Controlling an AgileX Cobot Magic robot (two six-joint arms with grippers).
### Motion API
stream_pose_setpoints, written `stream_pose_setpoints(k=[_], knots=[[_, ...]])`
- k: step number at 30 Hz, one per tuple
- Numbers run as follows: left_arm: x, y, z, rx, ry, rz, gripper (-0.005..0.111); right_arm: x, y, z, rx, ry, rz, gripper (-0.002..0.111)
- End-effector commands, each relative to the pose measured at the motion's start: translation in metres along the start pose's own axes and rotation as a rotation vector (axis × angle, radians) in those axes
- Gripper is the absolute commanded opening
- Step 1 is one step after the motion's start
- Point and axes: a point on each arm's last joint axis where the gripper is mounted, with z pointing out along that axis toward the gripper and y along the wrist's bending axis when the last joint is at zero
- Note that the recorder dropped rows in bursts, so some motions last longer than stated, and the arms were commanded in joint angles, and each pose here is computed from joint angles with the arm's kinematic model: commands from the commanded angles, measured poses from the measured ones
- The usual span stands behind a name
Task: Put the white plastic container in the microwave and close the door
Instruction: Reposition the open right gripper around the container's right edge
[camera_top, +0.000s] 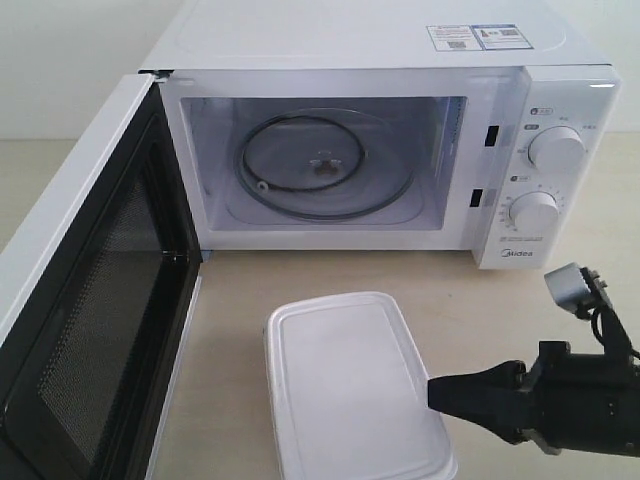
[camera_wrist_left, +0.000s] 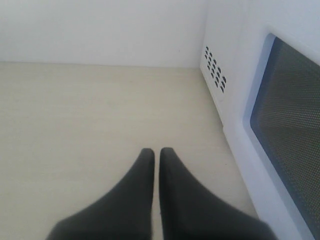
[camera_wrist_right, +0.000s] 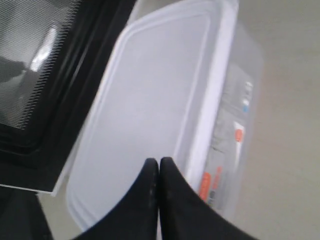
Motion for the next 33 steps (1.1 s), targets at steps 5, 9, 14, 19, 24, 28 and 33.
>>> stream_pose_setpoints(k=[5, 9, 14, 19, 24, 28, 33], knots=[[0.001, 0.0, 0.0, 0.006, -0.002, -0.002, 0.004, -0.005, -0.016, 0.016, -0.109, -0.012, 0.04, 0.0], [0.001, 0.0, 0.0, 0.006, -0.002, -0.002, 0.004, -0.008, -0.018, 0.015, -0.118, -0.006, 0.025, 0.0], [0.001, 0.0, 0.0, 0.006, -0.002, -0.002, 0.004, -0.016, -0.037, -0.008, -0.085, -0.037, 0.102, 0.0], [0.001, 0.0, 0.0, 0.006, -0.002, -0.002, 0.004, -0.013, -0.048, -0.028, -0.071, -0.035, 0.247, 0.0], [0.001, 0.0, 0.0, 0.006, -0.002, -0.002, 0.004, -0.017, -0.045, -0.021, -0.127, 0.107, 0.362, 0.0], [0.001, 0.0, 0.0, 0.006, -0.002, -0.002, 0.004, -0.02, -0.04, -0.013, -0.151, 0.166, 0.337, 0.0], [0.001, 0.0, 0.0, 0.006, -0.002, -0.002, 0.004, -0.018, -0.036, -0.008, -0.167, 0.203, 0.329, 0.027]])
